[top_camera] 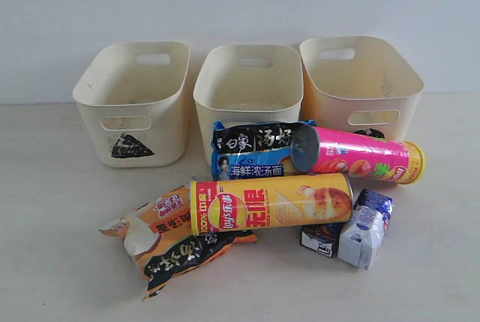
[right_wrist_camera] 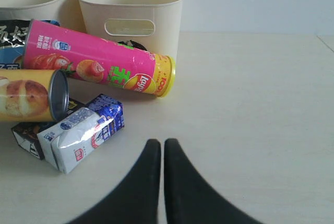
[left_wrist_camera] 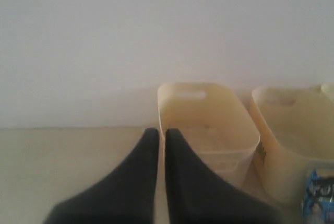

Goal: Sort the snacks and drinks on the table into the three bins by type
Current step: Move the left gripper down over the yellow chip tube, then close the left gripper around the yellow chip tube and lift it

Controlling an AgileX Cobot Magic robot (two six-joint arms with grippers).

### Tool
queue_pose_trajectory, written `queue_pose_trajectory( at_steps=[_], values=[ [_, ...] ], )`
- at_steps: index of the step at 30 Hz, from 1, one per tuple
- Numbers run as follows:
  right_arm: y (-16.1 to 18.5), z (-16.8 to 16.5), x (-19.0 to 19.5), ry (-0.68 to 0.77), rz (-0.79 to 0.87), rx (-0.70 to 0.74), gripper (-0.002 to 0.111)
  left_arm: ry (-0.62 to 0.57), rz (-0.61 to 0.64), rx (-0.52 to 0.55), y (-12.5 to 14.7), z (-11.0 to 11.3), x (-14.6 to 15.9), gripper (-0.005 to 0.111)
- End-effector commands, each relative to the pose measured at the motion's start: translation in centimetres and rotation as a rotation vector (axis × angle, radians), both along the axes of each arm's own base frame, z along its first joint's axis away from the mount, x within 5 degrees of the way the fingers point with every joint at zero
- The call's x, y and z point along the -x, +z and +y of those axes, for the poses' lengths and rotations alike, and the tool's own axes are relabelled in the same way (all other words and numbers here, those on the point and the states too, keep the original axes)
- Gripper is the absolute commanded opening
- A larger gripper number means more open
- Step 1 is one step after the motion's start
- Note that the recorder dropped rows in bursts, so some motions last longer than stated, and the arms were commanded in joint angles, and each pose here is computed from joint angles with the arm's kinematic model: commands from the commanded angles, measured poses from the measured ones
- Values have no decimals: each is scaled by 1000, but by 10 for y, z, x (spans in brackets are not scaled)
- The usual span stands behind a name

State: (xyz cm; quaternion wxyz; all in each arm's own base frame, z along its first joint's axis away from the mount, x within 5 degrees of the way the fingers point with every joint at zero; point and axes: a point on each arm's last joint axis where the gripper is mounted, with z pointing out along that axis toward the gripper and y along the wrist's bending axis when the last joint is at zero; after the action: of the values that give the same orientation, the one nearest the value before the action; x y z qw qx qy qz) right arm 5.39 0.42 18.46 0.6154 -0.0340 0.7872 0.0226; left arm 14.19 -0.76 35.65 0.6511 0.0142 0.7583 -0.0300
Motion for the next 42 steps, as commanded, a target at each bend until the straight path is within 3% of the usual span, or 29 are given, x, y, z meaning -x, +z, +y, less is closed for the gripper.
queue_pose_trajectory(
  at_steps=[1, 5, 6, 12, 25, 42],
  values=[
    [-1, 0, 0, -2, -9, 0, 0, -79, 205, -130, 0, -5, -29, 4],
    [-1, 0, 0, -2, -9, 0, 0, -229, 302, -214, -9, -20, -52, 4],
    [-1, 0, 0, -2, -9, 0, 0, -315, 326, -265, -12, -32, -60, 4],
    [-1, 0, 0, -2, -9, 0, 0, -567, 451, -369, -21, -82, -89, 4],
    [-1, 0, 0, -2, -9, 0, 0, -986, 592, -645, -57, -172, -125, 4],
    [-1, 0, 0, -2, -9, 0, 0, -1237, 693, -739, -81, -248, -138, 5]
  ],
)
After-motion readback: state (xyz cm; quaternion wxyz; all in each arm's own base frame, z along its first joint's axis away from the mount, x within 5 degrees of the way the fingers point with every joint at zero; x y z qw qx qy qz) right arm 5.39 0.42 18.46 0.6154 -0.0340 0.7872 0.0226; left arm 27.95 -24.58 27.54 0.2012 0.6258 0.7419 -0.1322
